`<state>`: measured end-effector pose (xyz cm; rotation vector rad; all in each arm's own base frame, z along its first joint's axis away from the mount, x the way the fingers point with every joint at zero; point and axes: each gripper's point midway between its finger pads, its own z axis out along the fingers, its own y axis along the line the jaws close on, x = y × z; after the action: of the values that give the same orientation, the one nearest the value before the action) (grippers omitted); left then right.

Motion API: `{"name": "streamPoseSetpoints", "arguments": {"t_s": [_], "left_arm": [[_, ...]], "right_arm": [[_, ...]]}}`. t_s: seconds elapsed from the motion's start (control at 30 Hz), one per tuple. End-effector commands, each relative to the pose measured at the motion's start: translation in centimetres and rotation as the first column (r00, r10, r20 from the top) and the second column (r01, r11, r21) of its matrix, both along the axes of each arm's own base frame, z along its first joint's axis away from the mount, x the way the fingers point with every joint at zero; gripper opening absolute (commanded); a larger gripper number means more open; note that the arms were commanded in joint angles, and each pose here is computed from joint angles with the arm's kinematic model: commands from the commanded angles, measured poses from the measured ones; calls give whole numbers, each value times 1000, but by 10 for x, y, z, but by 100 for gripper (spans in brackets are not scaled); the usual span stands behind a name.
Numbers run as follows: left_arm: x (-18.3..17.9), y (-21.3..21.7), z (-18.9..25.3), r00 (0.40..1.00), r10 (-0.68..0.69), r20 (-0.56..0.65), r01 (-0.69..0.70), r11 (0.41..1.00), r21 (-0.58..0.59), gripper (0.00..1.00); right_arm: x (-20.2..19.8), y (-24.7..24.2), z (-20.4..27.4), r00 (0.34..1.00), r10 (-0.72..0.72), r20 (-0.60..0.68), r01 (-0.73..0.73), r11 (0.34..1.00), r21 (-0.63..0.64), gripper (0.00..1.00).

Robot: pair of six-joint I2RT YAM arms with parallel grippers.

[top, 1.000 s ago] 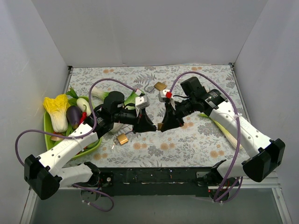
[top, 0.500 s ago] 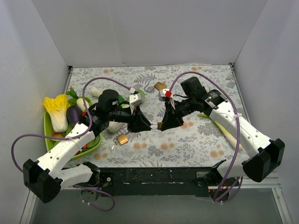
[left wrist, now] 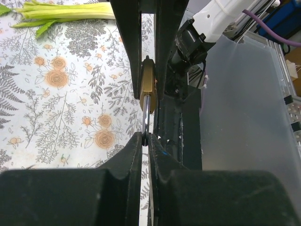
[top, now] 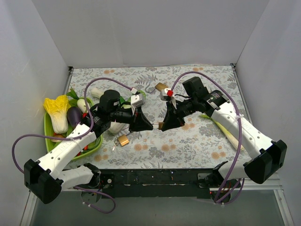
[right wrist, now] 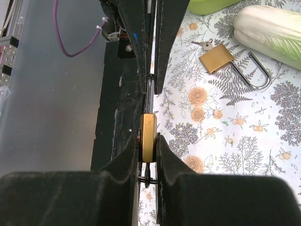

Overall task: Lock with the key
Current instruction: Lock the lock.

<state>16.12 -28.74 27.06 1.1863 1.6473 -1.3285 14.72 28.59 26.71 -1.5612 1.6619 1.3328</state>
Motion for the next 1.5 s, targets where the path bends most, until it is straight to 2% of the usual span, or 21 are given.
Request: {"name": "streamPoseSetpoints", "arguments": {"t_s": [0.0, 0.5, 1.13, 1.23, 1.33, 1.47], "left_arm": [[-1, -9, 18, 999, -25, 43, 27, 998, -53, 0], [4, -29, 30, 998, -17, -62, 9, 993, -121, 0], [-9, -46, 36, 993, -73, -89, 54, 979, -197, 0], [-11, -42, 37, 994, -75, -80, 58, 979, -193, 0], [-4, -26, 30, 991, -51, -126, 28, 983, -179, 0], [0, -7, 30, 998, -14, -69, 2, 984, -178, 0]], "right_arm": [[-3, 4, 22, 999, 21, 39, -24, 997, 75, 1], [-4, 20, 25, 998, 38, 48, -44, 991, 123, 1], [-9, 45, 44, 996, 85, 35, -90, 971, 221, 1], [-10, 42, 39, 995, 89, 42, -96, 973, 208, 1], [-13, 32, 32, 996, 81, 36, -87, 980, 180, 1], [-6, 16, 28, 999, 32, 7, -33, 985, 170, 1]]}}
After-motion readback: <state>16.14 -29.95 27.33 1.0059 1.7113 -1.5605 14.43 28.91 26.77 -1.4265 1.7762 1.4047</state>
